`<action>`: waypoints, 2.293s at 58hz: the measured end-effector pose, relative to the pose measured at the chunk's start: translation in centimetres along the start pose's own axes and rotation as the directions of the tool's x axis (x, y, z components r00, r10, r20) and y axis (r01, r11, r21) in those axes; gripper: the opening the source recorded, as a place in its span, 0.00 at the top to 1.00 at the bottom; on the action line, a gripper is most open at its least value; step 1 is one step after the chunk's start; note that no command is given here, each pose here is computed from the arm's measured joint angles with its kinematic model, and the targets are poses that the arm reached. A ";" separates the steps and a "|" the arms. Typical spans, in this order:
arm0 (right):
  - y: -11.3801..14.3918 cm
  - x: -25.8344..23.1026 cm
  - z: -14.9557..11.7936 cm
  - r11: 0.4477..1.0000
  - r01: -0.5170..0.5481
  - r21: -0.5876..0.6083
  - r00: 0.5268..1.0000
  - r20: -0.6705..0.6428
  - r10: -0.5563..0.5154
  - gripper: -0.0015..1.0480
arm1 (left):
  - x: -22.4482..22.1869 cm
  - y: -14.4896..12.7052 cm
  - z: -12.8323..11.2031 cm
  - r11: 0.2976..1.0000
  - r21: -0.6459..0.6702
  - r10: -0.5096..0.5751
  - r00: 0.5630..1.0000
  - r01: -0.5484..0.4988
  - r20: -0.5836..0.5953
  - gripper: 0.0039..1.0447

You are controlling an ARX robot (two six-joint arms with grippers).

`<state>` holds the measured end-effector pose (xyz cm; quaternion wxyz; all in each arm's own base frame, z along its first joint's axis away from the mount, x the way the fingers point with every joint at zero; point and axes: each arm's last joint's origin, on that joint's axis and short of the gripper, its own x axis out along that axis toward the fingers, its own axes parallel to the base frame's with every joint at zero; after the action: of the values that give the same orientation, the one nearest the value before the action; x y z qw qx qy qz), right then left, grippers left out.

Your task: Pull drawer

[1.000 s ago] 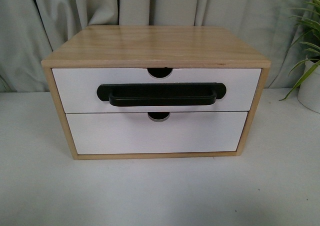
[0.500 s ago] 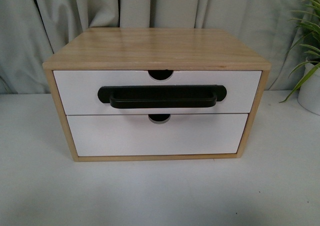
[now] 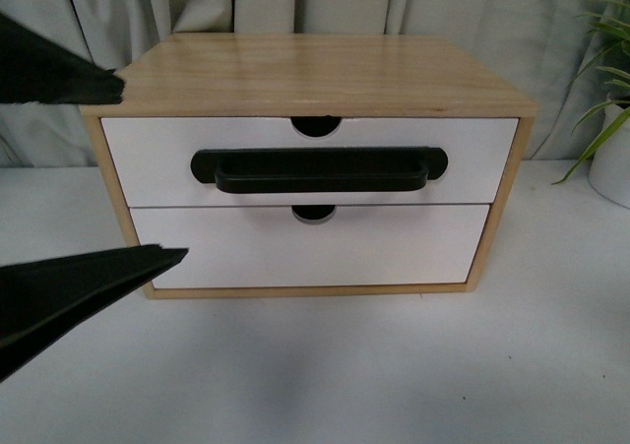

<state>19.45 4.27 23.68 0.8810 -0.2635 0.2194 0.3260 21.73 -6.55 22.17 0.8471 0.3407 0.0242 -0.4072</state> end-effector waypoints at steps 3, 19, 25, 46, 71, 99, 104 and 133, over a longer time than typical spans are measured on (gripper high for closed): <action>-0.1 0.5 0.5 0.998 -0.029 -0.051 1.000 -0.008 0.029 0.09 | 0.7 0.8 0.2 0.999 0.029 -0.028 1.000 0.028 -0.012 0.06; -0.8 3.1 2.3 0.964 -0.135 -0.229 0.990 -0.078 0.120 0.09 | 3.7 3.2 -0.4 0.961 0.217 -0.137 0.976 0.173 -0.169 0.06; -1.0 4.3 2.9 0.947 -0.170 -0.275 0.984 -0.103 0.146 0.09 | 4.7 3.4 -0.7 0.916 0.313 -0.174 0.951 0.252 -0.256 0.06; -1.8 7.7 4.5 0.919 -0.206 -0.338 0.977 -0.125 0.173 0.09 | 7.5 4.1 1.4 0.814 0.460 -0.219 0.920 0.356 -0.324 0.06; -1.8 11.5 6.6 0.888 -0.260 -0.380 0.965 -0.132 0.226 0.09 | 10.4 3.8 1.6 0.768 0.459 -0.269 0.875 0.447 -0.402 0.06; -1.8 13.6 7.9 0.876 -0.276 -0.395 0.961 -0.110 0.253 0.09 | 11.9 3.8 0.6 0.742 0.468 -0.266 0.851 0.481 -0.452 0.06; -1.7 13.9 7.9 0.875 -0.278 -0.397 0.961 -0.109 0.255 0.09 | 12.1 3.8 0.4 0.737 0.476 -0.258 0.851 0.479 -0.457 0.06; -1.6 16.0 8.1 0.877 -0.292 -0.381 0.957 -0.113 0.269 0.09 | 12.5 4.1 -0.7 0.731 0.473 -0.247 0.837 0.492 -0.489 0.06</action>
<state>33.33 15.51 21.43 0.7469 -0.4097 0.2099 0.4798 33.19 -12.77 19.95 0.5778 0.6449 0.1369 -0.4812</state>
